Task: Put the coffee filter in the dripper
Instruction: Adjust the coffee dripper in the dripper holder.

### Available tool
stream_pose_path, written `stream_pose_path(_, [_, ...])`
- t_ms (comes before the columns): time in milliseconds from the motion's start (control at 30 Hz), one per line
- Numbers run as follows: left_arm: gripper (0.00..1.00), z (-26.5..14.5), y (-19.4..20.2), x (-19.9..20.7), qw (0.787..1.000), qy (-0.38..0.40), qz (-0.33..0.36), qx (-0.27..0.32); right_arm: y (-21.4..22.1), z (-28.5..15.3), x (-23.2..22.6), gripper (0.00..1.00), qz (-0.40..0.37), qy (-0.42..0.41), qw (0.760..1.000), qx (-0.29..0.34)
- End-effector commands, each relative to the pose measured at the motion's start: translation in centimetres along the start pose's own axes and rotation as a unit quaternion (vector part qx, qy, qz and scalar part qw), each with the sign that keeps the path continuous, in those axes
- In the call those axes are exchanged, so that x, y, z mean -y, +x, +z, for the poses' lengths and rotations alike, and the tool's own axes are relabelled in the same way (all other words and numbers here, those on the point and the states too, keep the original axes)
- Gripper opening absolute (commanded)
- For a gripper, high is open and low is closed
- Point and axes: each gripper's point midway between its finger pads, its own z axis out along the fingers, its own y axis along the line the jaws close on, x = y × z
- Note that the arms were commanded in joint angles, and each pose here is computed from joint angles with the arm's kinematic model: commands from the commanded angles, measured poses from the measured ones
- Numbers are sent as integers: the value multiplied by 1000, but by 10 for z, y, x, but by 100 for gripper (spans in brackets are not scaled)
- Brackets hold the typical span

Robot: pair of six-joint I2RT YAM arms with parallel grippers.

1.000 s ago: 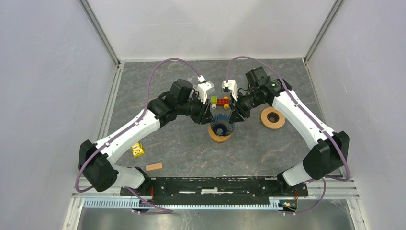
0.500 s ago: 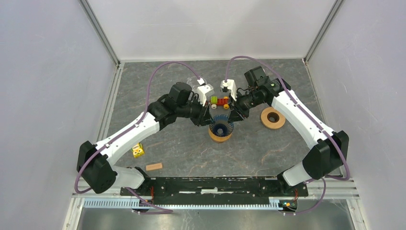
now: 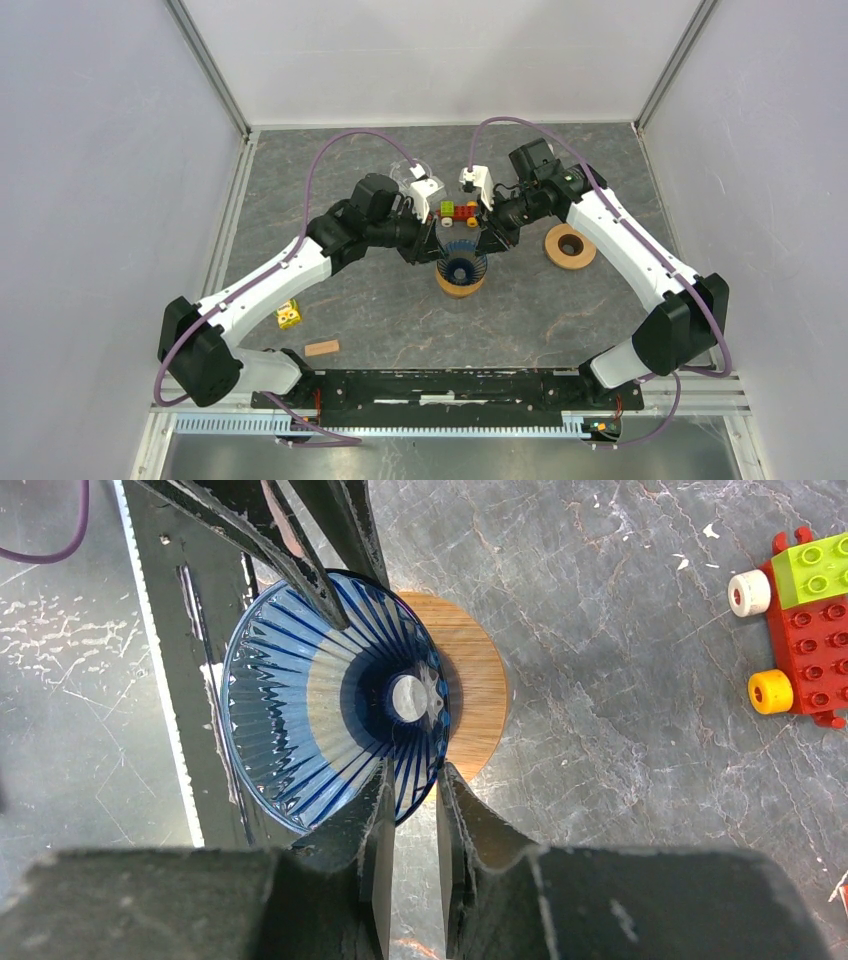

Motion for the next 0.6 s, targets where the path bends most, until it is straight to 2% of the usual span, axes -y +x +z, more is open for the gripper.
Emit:
stream_pose_path(0, [2, 4, 28, -14, 999, -21, 11, -38, 4, 10, 0, 15, -18, -5, 1000, -15])
stream_pose_path(567, [2, 6, 41, -16, 998, -23, 11, -57, 23, 21, 3, 1, -33, 7, 999, -37])
